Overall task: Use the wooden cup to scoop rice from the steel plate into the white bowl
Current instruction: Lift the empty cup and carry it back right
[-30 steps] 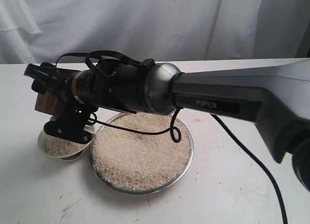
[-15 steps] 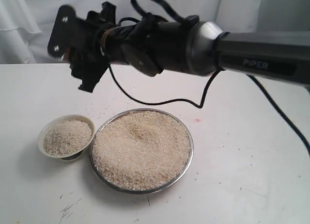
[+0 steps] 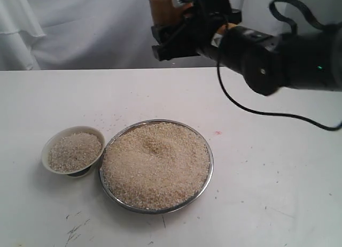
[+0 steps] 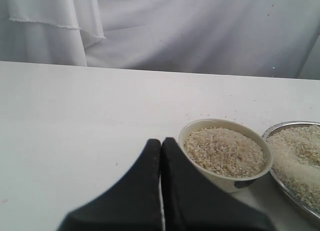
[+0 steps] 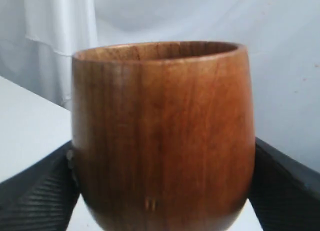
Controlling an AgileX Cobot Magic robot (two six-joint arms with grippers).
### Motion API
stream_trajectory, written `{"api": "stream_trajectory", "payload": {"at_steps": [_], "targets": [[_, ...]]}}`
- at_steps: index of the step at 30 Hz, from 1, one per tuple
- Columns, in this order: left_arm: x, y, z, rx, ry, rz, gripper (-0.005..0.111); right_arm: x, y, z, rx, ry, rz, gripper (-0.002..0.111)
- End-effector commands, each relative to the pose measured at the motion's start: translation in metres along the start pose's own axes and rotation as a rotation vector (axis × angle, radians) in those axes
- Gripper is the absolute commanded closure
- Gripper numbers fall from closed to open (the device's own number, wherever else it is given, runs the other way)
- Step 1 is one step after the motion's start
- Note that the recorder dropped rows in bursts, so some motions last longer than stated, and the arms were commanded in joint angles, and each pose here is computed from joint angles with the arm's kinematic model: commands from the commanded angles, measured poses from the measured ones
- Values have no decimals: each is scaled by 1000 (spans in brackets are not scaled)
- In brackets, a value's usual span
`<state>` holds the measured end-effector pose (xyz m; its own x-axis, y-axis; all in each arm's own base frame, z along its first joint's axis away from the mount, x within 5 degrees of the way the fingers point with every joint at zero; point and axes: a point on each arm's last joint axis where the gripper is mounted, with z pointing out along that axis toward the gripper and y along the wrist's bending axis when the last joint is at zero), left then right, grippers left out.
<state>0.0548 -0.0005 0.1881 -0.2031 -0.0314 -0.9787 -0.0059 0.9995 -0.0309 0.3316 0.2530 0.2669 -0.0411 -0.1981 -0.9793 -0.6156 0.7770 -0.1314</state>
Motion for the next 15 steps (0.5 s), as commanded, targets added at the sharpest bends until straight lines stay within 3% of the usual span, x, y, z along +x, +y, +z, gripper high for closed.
{"api": "stream_trajectory", "payload": {"at_steps": [1, 15], "targets": [[1, 0, 0, 2, -7, -4, 107, 27, -9, -36, 23, -38, 22, 108], [1, 0, 0, 2, -7, -4, 107, 133, -24, -104, 86, -45, 148, 108]]}}
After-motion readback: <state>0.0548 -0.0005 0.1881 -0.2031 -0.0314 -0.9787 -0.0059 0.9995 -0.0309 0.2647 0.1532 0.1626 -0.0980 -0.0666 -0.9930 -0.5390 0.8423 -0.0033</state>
